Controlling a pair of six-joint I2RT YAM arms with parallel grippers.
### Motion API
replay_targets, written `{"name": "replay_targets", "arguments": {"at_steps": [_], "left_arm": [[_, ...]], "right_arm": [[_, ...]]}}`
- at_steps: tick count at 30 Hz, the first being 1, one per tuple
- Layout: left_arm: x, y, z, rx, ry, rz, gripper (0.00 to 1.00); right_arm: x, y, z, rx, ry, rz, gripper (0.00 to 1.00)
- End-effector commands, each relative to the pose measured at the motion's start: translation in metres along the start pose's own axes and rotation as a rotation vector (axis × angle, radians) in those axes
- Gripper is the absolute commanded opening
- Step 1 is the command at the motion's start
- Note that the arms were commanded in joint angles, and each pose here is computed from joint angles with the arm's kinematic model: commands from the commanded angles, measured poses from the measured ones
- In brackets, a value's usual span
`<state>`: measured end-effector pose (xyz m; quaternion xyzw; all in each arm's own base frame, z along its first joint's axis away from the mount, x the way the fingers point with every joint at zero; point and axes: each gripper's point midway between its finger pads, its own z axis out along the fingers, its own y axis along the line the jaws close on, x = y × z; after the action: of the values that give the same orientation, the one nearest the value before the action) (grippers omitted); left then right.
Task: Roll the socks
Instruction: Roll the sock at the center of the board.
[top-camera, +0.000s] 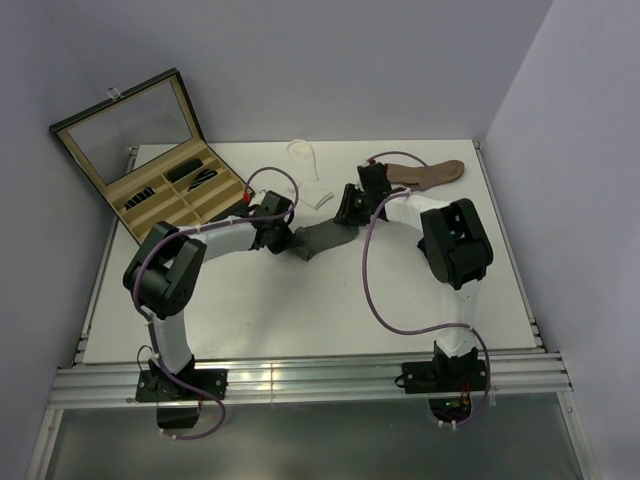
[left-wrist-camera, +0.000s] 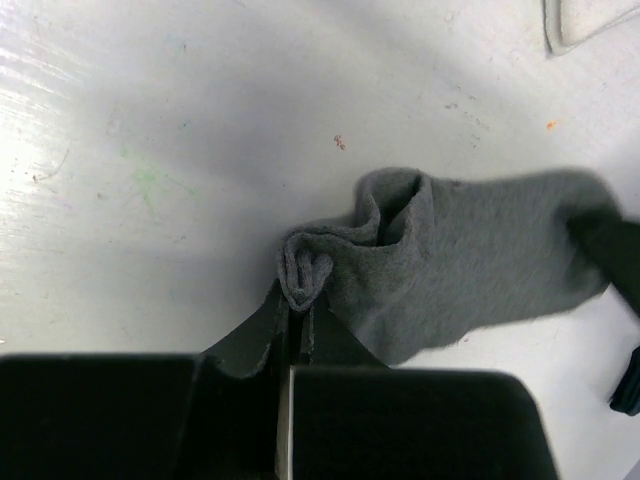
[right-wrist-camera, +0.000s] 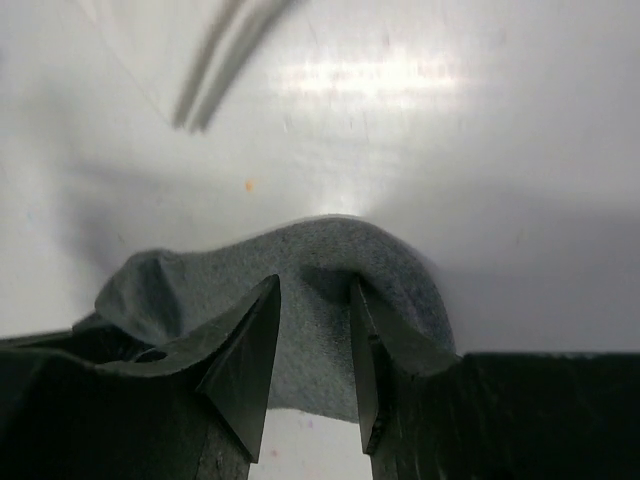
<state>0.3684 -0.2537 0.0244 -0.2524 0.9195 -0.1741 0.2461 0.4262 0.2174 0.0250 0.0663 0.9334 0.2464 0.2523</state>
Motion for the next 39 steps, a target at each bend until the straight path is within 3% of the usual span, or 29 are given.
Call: {"name": "replay_targets", "arguments": {"at_steps": [1, 7, 13, 16, 21, 39], "left_arm": [[-0.004, 0.005, 0.003, -0.024, -0.002, 0.056, 0.0], [-0.002, 0.006, 0.006, -0.033, 0.006, 0.067, 0.0], [-0.004, 0.003, 0.009, -0.038, 0.005, 0.062, 0.0], [-0.005, 0.004, 0.008, -0.04, 0.003, 0.066, 0.0], [-0.006, 0.005, 0.006, -0.046, -0.004, 0.071, 0.0], [-0.003, 0.009, 0.002, -0.048, 0.005, 0.074, 0.0]], "right_arm": [[-0.02, -0.015, 0.01, 0.084, -0.008, -0.066, 0.42], [-0.069, 0.029, -0.019, -0.03, -0.164, -0.223, 0.42], [-0.037, 0.068, -0.052, -0.047, -0.261, -0.424, 0.42], [-0.001, 0.096, -0.057, -0.115, -0.259, -0.461, 0.42], [0.036, 0.121, -0.053, -0.222, -0.22, -0.375, 0.42], [0.094, 0.112, -0.014, -0.253, -0.071, -0.391, 0.42]]}}
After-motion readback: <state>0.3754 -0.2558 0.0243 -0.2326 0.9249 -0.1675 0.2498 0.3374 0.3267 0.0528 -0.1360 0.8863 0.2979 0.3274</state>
